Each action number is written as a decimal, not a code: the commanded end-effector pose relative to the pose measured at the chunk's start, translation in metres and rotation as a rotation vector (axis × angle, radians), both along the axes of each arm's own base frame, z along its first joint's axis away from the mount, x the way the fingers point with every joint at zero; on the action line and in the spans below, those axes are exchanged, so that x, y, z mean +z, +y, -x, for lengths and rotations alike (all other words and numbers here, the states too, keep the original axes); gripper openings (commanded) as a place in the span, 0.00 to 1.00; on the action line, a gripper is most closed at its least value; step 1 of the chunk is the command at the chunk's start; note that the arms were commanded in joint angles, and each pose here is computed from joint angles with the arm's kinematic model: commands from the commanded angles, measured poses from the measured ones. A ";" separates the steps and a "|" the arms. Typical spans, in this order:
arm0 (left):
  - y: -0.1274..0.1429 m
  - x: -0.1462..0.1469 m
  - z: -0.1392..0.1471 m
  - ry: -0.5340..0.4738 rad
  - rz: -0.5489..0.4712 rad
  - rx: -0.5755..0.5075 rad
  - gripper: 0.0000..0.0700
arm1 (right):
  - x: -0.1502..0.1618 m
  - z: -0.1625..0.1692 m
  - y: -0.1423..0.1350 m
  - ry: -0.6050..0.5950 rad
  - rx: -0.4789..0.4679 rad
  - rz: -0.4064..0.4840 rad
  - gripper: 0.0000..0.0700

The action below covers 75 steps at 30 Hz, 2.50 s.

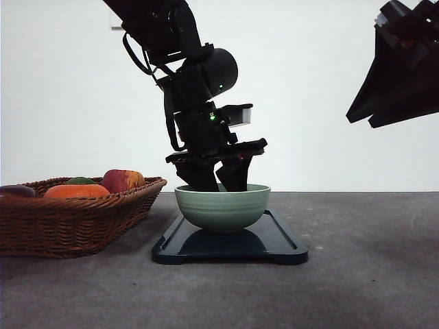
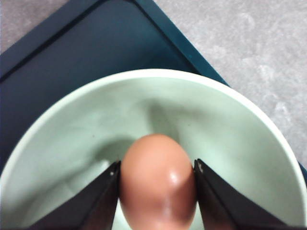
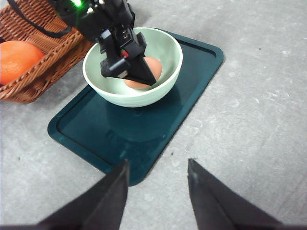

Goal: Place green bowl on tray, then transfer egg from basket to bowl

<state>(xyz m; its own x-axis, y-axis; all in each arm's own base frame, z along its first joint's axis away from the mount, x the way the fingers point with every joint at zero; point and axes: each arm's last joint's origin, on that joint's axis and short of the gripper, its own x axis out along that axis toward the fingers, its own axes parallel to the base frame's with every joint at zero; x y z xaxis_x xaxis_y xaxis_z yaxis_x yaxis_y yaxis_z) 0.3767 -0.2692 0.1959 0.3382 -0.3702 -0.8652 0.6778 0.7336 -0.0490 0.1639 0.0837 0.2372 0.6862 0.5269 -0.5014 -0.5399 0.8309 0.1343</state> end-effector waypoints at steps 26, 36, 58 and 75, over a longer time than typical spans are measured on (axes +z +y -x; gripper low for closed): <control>-0.007 -0.003 -0.003 -0.015 0.003 -0.022 0.51 | 0.001 -0.001 0.002 -0.012 0.008 0.002 0.34; -0.007 0.004 -0.002 0.003 -0.010 -0.021 0.52 | 0.001 -0.001 0.002 -0.011 0.008 0.003 0.34; 0.038 0.096 -0.007 0.082 0.176 0.070 0.50 | -0.002 0.001 0.001 0.024 0.008 0.020 0.34; 0.132 0.090 0.110 -0.161 0.380 0.191 0.50 | -0.002 0.001 0.001 0.023 0.009 0.018 0.34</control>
<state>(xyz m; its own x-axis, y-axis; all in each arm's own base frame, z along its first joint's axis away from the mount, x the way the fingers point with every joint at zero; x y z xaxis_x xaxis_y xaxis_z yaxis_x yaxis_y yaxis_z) 0.2711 -0.1385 0.2900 0.5462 -0.5711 -0.6128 0.5663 0.7908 -0.2322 0.1623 0.0829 0.2344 0.6700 0.5197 -0.5301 -0.5360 0.8327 0.1389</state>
